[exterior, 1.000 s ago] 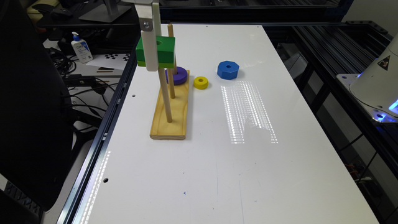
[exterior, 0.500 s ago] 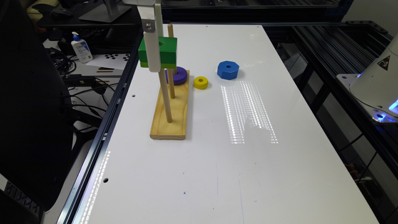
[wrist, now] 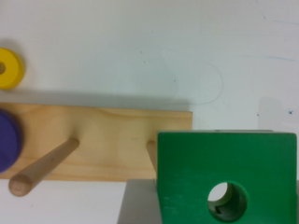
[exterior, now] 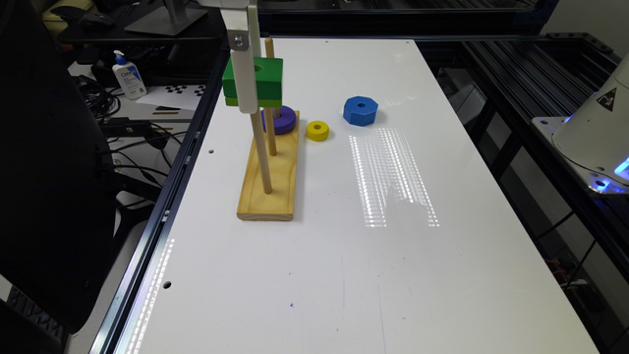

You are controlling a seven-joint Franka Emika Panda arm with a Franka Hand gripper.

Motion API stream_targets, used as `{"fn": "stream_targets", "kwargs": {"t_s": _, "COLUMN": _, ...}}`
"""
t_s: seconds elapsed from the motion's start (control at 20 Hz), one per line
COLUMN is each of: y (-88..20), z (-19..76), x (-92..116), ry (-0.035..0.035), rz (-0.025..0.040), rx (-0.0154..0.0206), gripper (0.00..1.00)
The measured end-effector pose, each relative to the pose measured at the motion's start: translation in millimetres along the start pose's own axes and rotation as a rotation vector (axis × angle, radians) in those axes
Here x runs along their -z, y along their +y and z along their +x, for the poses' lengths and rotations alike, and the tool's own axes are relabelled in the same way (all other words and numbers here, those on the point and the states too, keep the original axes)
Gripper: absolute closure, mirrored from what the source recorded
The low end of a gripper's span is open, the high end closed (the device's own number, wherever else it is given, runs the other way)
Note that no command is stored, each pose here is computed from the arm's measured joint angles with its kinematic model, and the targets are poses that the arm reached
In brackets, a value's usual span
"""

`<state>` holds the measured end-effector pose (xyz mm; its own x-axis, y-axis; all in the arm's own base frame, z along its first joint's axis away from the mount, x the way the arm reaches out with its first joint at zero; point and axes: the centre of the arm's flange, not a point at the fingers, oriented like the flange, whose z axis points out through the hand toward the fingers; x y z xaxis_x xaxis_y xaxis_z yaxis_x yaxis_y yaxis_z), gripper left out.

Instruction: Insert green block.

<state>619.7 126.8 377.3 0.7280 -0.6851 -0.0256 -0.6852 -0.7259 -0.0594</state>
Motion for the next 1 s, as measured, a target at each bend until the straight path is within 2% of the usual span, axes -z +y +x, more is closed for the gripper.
{"fn": "stream_targets", "kwargs": {"t_s": 0.5, "y": 1.0, "z": 0.4, "x": -0.9, "ry": -0.0006, "rz": -0.0023, "rx": -0.0010, "gripper": 1.00}}
{"fn": "stream_targets", "kwargs": {"t_s": 0.7, "y": 3.0, "z": 0.2, "x": -7.2, "ry": -0.0032, "rz": -0.0074, "rx": -0.0017, "gripper": 1.00}}
{"fn": "stream_targets", "kwargs": {"t_s": 1.0, "y": 5.5, "z": -0.5, "x": -14.0, "ry": -0.0036, "rz": -0.0095, "rx": -0.0023, "gripper": 1.00}}
